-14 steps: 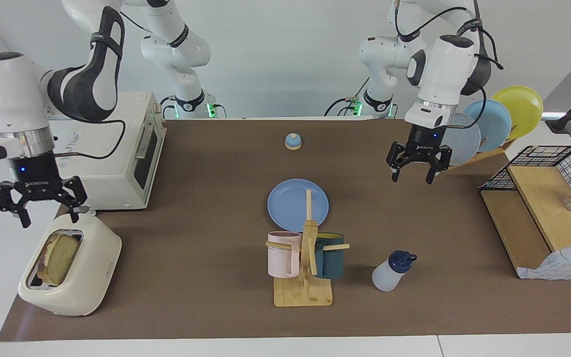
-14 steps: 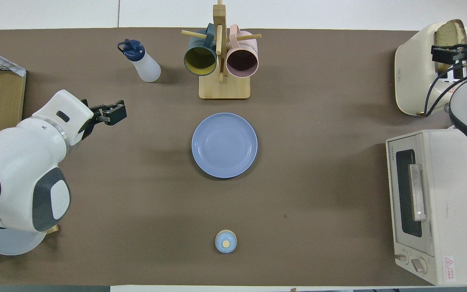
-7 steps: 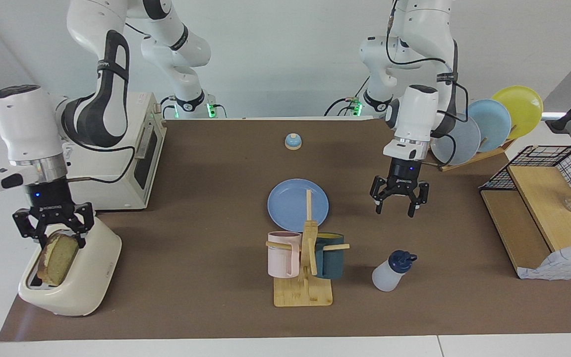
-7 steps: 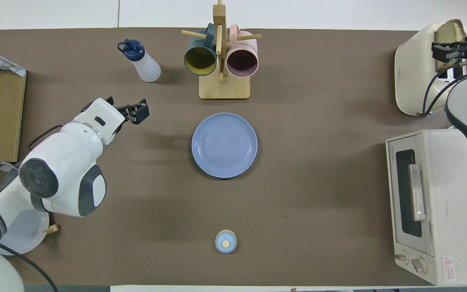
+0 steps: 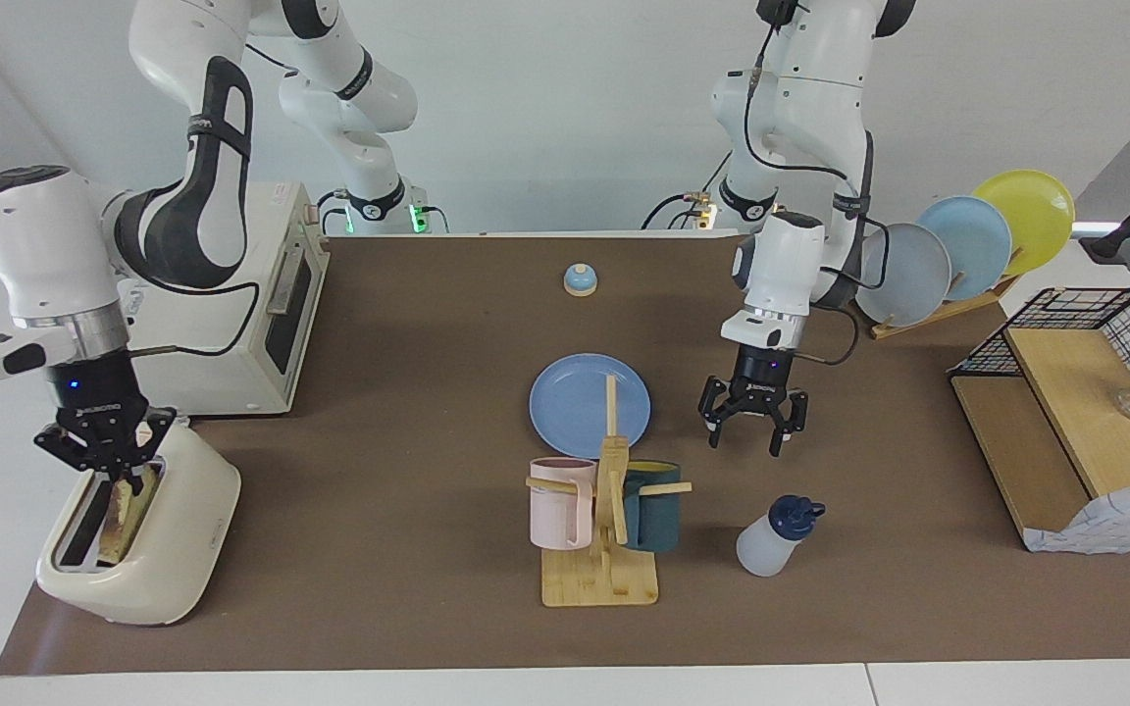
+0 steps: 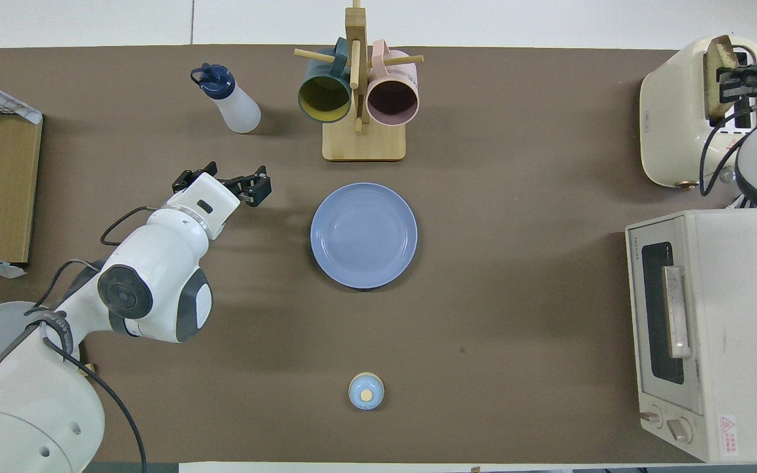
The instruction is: Put bread on plate and add seasoning
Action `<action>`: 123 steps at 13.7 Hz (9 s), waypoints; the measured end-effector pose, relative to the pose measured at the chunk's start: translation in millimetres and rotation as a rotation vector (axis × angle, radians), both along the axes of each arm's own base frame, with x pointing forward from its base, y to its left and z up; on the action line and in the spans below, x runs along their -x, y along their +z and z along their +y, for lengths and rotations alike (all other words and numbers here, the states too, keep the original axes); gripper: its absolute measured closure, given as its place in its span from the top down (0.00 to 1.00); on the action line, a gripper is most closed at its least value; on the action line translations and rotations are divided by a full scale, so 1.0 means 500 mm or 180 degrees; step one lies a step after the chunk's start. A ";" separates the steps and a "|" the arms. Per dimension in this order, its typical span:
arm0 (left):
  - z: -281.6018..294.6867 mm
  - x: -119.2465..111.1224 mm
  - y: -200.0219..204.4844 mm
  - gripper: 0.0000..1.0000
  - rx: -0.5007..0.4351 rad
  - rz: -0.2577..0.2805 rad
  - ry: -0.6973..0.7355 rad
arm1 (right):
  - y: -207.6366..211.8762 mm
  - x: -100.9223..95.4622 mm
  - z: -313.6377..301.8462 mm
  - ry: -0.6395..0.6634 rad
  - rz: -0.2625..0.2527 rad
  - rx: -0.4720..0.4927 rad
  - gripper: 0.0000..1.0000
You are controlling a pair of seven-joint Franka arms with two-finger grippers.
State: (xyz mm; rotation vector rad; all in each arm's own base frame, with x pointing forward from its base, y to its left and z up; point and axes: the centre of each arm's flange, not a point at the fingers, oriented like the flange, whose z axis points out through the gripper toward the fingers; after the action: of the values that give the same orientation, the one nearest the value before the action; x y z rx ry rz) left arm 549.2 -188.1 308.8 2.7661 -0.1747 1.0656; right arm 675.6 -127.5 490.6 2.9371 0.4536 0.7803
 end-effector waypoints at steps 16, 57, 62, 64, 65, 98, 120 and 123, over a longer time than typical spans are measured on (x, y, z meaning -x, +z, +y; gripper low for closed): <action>-0.053 -0.123 -0.043 1.00 -0.0085 -0.0374 0.0478 | 0.187 0.122 0.632 -0.0159 0.0899 -0.0614 0.07; 0.018 -0.251 -0.006 0.45 -0.0164 -0.0524 0.0678 | -0.229 0.356 0.907 -0.0950 0.0591 -0.1437 0.07; 0.017 -0.281 0.056 0.45 -0.0330 -0.0323 0.0480 | -0.245 0.369 0.895 -0.0963 0.0588 -0.1433 0.34; 0.041 -0.294 0.115 0.45 -0.0393 -0.0163 0.0431 | -0.244 0.370 0.895 -0.0963 0.0589 -0.1433 0.57; 0.050 -0.295 0.141 0.45 -0.0432 -0.0084 0.0378 | -0.242 0.369 0.895 -0.0963 0.0591 -0.1433 0.70; -0.119 0.179 0.496 0.45 -0.1185 0.1513 -0.4263 | 0.219 0.346 0.937 -0.2064 0.2437 -0.2567 0.97; -0.128 0.198 0.490 0.45 -0.1253 0.1468 -0.4465 | 0.296 0.394 1.024 -0.1636 0.2243 -0.2339 0.44; -0.128 0.198 0.490 0.45 -0.1253 0.1467 -0.4467 | 0.295 0.389 1.025 -0.1644 0.2210 -0.2375 0.43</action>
State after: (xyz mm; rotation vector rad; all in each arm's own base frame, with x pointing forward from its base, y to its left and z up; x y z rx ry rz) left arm 450.3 -252.1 553.8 2.0924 -1.9625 -0.0019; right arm 481.0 384.8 638.1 3.6604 -0.7345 -0.2219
